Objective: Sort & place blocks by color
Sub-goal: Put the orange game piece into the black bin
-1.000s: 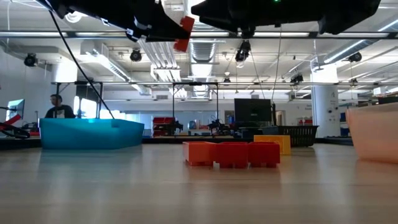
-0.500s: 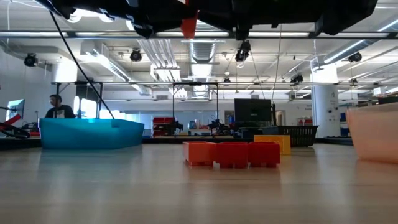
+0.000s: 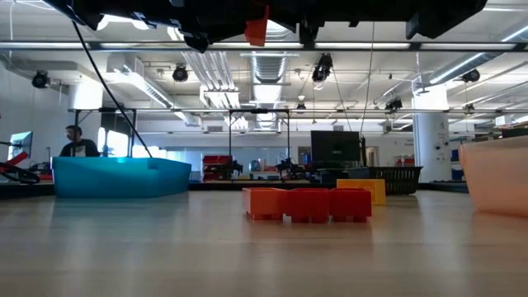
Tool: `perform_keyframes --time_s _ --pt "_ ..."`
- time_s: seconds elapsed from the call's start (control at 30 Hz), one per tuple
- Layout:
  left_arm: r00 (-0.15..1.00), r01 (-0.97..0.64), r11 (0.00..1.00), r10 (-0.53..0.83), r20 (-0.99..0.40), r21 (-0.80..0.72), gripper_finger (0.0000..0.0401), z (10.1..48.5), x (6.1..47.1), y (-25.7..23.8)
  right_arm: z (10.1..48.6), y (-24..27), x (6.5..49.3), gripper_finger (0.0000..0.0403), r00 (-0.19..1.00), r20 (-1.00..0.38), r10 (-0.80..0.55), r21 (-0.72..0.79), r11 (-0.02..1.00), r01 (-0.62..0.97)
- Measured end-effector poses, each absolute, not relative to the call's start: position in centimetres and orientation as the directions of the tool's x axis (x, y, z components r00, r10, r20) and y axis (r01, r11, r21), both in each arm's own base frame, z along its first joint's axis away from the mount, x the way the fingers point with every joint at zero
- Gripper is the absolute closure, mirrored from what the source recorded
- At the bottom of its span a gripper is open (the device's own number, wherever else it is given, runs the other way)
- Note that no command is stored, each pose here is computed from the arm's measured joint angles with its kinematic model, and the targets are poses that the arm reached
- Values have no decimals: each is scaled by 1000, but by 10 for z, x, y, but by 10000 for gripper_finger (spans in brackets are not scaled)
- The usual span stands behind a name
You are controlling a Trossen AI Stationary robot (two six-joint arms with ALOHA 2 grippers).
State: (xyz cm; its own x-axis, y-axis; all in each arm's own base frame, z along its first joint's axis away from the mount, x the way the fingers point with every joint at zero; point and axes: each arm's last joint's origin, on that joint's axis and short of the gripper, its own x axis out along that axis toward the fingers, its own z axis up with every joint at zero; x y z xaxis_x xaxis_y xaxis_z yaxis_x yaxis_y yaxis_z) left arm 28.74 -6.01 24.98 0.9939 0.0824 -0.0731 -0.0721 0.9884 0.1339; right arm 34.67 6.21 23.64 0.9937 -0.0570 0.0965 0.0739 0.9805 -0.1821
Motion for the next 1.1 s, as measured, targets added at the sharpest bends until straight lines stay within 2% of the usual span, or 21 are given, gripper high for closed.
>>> perform_keyframes --time_s 0.07,0.23,0.37,0.5,0.63,0.77,0.9,0.97,1.1 --pt "994 -72 988 82 -75 134 273 250 287 -60 236 62 347 275 994 92 -57 -183 980 73" --pt "994 -70 988 81 -78 135 214 249 287 -60 234 62 347 275 995 78 -57 -185 980 71" --pt "991 -72 987 86 -99 142 186 248 286 -60 231 59 347 275 995 45 -89 -193 976 96" --pt "966 -124 974 162 -202 187 180 242 280 -56 221 47 348 275 967 -58 -247 -228 947 228" --pt "873 -252 936 329 -360 245 179 226 272 -50 207 29 346 275 887 -177 -427 -248 891 380" --pt "746 -394 876 481 -460 278 178 211 261 -44 194 9 339 275 735 -271 -621 -260 783 566" --pt "686 -456 857 509 -519 239 178 203 254 -42 185 -26 326 275 474 -302 -827 -310 556 771" --pt "679 -470 854 511 -526 223 178 202 254 -42 185 -47 320 275 394 -352 -849 -302 501 811" --pt "682 -473 854 510 -524 216 178 202 254 -42 191 -97 307 275 259 -541 -800 -213 429 878"
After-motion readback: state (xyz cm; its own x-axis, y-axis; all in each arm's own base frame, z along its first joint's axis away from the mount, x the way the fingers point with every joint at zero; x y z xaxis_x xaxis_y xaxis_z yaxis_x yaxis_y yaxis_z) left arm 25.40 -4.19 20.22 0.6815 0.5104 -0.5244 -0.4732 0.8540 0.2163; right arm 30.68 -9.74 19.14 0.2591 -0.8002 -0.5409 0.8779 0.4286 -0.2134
